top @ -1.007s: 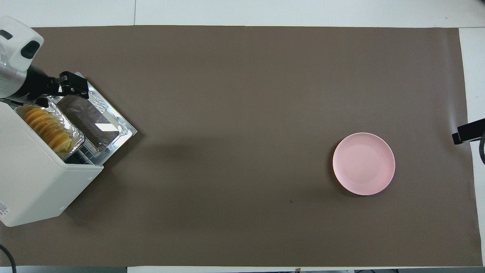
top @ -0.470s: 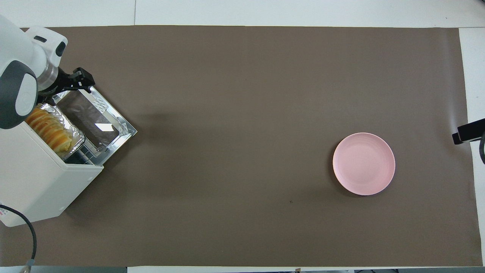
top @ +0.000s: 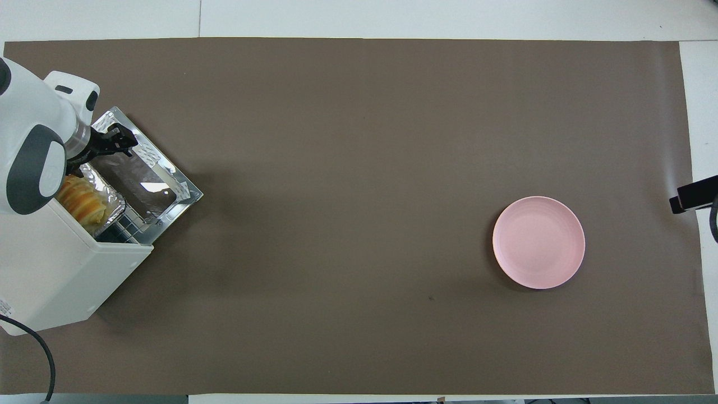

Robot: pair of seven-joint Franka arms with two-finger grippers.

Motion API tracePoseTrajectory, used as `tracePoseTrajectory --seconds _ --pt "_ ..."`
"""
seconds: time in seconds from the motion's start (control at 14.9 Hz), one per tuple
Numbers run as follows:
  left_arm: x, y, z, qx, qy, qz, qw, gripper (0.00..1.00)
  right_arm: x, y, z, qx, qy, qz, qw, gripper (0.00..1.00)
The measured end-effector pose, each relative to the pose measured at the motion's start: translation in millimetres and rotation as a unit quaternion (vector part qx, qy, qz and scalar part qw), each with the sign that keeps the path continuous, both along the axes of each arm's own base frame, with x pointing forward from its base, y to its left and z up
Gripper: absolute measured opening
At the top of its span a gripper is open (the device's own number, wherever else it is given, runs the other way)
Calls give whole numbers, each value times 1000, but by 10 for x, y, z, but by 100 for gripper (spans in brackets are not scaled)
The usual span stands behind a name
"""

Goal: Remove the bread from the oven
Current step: 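Pull the foil tray out of the oven with the left gripper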

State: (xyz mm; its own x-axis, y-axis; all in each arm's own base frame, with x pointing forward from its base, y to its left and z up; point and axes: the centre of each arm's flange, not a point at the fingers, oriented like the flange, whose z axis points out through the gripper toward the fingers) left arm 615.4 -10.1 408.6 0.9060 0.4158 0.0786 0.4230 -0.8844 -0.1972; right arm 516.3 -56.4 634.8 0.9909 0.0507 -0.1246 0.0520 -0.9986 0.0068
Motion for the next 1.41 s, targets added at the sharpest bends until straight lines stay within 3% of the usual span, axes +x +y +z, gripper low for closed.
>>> tracePoseTrajectory --seconds 0.2,0.34,0.47,0.54,0.87,0.94,1.21,1.28,1.41 --pt "-31 49 -78 -2 -3 3 1000 96 0 0 0 0 0 0 1000 100" --pt "-51 48 -105 -2 -2 4 1000 81 -6 1 -4 0 2 0 1000 100" --pt "-69 47 -143 -2 1 5 1000 78 -9 1 -6 0 4 0 1000 100" --pt "-77 46 -163 -2 2 4 1000 70 -10 2 -7 0 4 0 1000 100" --pt "-132 170 -278 -2 10 14 1000 64 -12 9 -8 1 6 1 1000 100" --pt "-141 193 -299 -2 11 16 1000 59 -14 9 -10 1 7 1 1000 100" --pt "-155 210 -324 -2 11 16 1000 10 -17 10 -11 1 8 1 1000 100" --pt "-155 204 -318 -2 11 15 1000 2 -17 10 -11 1 8 1 1000 100" --pt "-131 153 -256 -2 6 10 1000 2 -18 10 -12 1 8 1 1000 100"
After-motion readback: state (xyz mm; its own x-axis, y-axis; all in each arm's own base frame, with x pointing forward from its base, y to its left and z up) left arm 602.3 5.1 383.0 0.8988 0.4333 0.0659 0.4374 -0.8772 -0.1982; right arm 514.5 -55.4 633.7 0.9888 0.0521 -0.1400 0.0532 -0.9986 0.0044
